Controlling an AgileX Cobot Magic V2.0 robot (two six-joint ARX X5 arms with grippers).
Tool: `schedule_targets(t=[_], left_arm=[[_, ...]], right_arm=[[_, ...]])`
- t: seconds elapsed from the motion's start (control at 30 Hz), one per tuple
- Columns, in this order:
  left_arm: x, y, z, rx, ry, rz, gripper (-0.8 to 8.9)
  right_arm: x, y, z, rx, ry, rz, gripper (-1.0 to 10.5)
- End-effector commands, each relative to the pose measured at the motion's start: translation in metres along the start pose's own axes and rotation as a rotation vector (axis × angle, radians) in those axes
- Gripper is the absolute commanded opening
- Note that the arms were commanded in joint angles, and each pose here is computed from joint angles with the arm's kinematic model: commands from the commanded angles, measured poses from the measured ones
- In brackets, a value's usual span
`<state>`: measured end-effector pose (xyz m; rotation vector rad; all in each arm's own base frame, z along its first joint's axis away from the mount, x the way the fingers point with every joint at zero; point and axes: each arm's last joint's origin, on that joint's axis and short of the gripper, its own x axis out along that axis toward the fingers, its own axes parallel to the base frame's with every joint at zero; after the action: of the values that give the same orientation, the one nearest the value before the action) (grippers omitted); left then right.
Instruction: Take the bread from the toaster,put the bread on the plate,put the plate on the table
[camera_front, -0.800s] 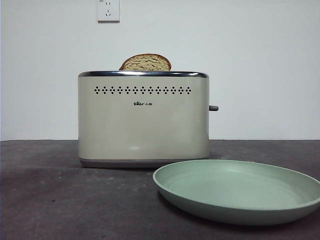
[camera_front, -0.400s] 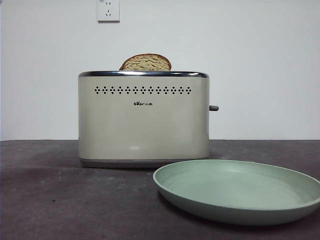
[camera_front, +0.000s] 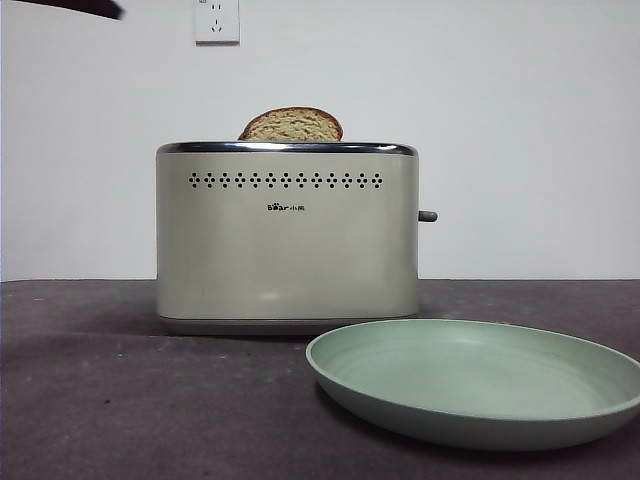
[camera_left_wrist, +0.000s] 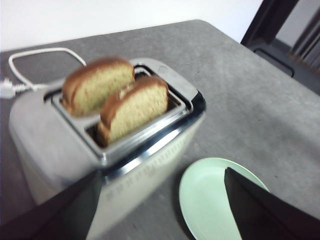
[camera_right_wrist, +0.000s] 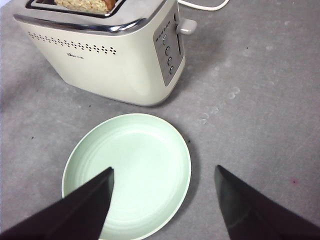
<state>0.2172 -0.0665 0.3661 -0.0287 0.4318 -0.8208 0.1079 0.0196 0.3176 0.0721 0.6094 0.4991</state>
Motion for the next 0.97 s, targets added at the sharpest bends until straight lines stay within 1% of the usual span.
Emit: schedule_targets(t=[0.03,0.2,0.4,0.5,0.67,0.97], left_arm=[[0.017,0.007,0.02,0.105,-0.003,-0.013,4.04],[0.051,0.02,0.044,0.163,0.014,-0.039,4.04],[0.091,0.03,0.056,0.219,0.047,-0.058,4.04],[0.109,0.033,0.055,0.242,0.071,-0.066,4.04],[0.137,0.036,0.045,0.3,0.116,-0.037,4.04],[0.168,0.041,0.028,0.304,0.17,-0.033,4.04]], right_arm=[[-0.001,0.0,0.005,0.006,-0.009,0.002,3.3],[0.002,-0.001,0.005,0.01,0.001,0.006,3.3],[0.004,-0.002,0.005,0.015,0.011,0.006,3.3],[0.004,-0.002,0.006,0.014,0.01,0.006,3.3],[0.004,-0.002,0.006,0.014,0.01,0.006,3.3],[0.004,-0.002,0.006,0.014,0.01,0.006,3.3]])
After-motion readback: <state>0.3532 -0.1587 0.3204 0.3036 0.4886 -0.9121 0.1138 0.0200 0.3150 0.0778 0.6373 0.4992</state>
